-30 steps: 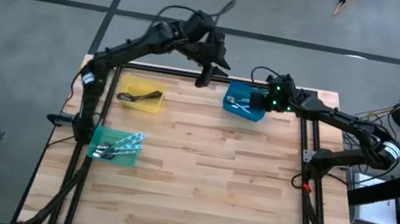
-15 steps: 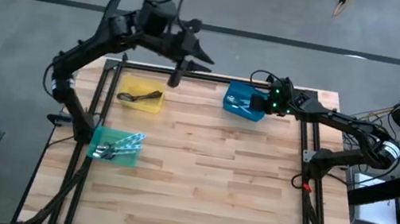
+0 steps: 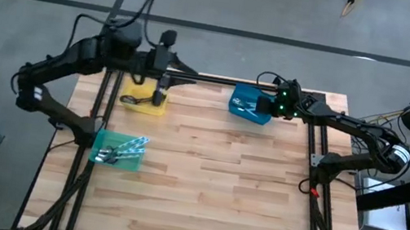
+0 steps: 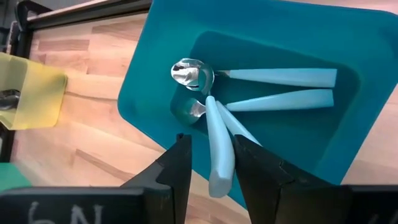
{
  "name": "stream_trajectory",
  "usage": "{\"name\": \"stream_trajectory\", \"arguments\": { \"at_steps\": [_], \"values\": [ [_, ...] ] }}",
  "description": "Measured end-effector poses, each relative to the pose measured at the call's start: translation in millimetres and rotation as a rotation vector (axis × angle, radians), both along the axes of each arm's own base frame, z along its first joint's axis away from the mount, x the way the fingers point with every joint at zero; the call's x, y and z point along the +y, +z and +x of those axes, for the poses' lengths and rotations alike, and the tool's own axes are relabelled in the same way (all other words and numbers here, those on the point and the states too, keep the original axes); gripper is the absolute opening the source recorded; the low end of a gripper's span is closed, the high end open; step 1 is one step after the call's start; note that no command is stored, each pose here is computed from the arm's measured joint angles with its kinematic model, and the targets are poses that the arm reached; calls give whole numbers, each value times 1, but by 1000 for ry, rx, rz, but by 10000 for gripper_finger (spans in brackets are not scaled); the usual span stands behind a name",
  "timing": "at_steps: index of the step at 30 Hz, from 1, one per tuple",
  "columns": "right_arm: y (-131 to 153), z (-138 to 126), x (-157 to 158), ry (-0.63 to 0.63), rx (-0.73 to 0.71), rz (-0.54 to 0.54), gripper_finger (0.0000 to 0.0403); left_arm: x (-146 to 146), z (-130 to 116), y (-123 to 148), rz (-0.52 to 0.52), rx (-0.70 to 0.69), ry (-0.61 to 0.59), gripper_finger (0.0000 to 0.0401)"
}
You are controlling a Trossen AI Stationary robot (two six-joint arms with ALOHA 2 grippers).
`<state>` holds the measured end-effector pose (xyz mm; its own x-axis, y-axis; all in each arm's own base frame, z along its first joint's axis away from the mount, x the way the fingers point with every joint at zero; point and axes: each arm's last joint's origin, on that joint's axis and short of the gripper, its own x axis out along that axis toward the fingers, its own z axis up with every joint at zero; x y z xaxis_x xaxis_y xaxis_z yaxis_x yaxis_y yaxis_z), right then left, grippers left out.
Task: Sort silverware by color (type)
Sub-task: Put the blue spoon into the blue bin
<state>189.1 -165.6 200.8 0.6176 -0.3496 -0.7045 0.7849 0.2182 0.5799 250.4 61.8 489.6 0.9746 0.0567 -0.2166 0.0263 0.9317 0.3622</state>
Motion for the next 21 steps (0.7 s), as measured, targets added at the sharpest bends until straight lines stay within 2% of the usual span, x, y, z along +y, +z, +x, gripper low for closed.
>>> {"name": "stream_trajectory", "arguments": {
  "at_steps": [7,13,21],
  "values": [
    [-5,5,-5,-13,-13,-5,109,-11,-35,-8,-11,-119,10,81],
    [-13,7,-7,-3,44,-30,109,-17,-58,-11,-44,-175,15,81],
    [-10,8,-8,20,77,-58,109,-20,-71,-13,-87,-193,20,81]
  ]
}}
